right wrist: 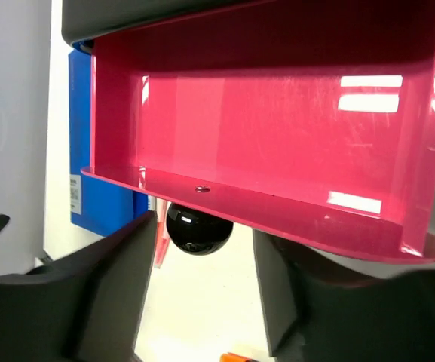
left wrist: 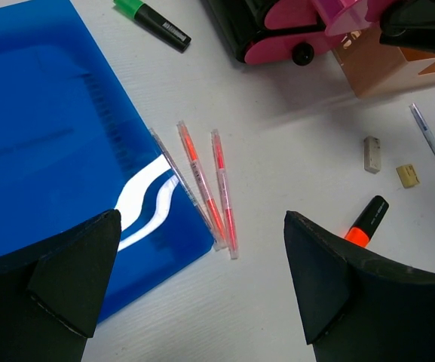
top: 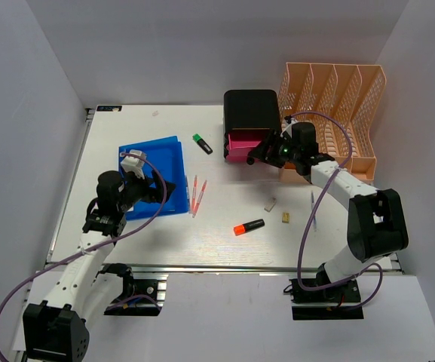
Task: Organize the desk
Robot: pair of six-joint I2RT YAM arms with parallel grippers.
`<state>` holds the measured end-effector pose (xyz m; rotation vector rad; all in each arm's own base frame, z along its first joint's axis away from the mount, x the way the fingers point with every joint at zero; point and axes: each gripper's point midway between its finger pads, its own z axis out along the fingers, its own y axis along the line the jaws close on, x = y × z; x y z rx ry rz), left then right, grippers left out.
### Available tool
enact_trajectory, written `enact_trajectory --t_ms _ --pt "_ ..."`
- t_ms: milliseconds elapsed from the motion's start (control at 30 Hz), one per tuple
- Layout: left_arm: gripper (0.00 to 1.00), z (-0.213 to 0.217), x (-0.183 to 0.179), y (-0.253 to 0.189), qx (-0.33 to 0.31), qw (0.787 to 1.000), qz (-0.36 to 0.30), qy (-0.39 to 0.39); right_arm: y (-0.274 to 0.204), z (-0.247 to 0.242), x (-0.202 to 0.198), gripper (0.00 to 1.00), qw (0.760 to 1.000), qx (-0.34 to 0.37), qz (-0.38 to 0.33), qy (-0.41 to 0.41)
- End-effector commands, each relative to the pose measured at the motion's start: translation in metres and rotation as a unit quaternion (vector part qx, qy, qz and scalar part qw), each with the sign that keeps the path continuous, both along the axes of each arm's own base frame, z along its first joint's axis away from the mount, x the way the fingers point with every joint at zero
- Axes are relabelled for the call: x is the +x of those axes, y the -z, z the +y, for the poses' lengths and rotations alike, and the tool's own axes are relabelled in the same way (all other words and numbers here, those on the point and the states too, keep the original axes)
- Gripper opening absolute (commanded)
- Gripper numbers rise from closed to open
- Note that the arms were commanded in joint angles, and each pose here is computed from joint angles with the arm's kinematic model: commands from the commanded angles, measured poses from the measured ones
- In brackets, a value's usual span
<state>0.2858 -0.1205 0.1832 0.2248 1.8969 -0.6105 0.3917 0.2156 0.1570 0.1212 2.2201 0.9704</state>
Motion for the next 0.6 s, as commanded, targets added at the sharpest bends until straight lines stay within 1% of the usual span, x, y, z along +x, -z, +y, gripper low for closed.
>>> enact_trajectory --t_ms 0,33,133,233,300,333,367,433,467,500,533,567 --pt "0.98 -0.002 0.001 -0.003 -0.006 1.0 -0.002 0.007 -0.006 0.003 0.005 0.66 1.0 0.003 -0.017 -0.008" --pt "0.98 -0.002 0.001 -0.001 -0.006 1.0 0.001 0.006 -0.006 0.004 0.005 0.73 1.0 0.004 -0.019 -0.014" --pt "0.98 -0.003 0.002 0.002 -0.005 1.0 0.008 0.006 -0.007 0.004 0.003 0.8 0.999 0.006 -0.025 -0.023" --pt "0.97 -0.002 0.003 0.005 -0.006 1.0 0.015 0.004 -0.008 0.006 -0.004 0.81 0.999 0.004 -0.028 -0.04" --pt "0.92 -0.004 0.004 0.009 -0.006 1.0 0.024 0.002 -0.013 0.007 -0.011 0.81 0.998 0.001 -0.03 -0.063" --pt "0.9 -0.005 0.006 0.013 -0.009 0.999 0.035 0.0 -0.008 0.006 -0.018 0.82 0.996 -0.011 -0.024 -0.08" --pt "0.83 -0.005 0.007 0.016 -0.009 0.999 0.044 -0.002 -0.008 0.006 -0.027 0.81 0.995 -0.015 -0.021 -0.095" --pt "0.76 -0.009 0.01 0.025 -0.014 0.997 0.07 0.005 -0.003 0.003 -0.044 0.81 0.992 -0.028 -0.007 -0.122" --pt "0.67 -0.011 0.012 0.027 -0.016 0.997 0.078 0.01 -0.008 0.0 -0.051 0.8 0.989 -0.042 -0.027 -0.141" --pt "0.61 -0.018 0.011 0.029 -0.022 0.995 0.09 0.021 -0.003 -0.002 -0.059 0.78 0.987 -0.05 -0.023 -0.152" --pt "0.57 -0.021 0.015 0.033 -0.026 0.994 0.103 0.025 -0.009 -0.005 -0.07 0.76 0.984 -0.057 -0.033 -0.163" --pt "0.55 -0.027 0.015 0.035 -0.025 0.993 0.109 0.035 -0.01 -0.009 -0.074 0.74 0.98 -0.073 -0.05 -0.177"
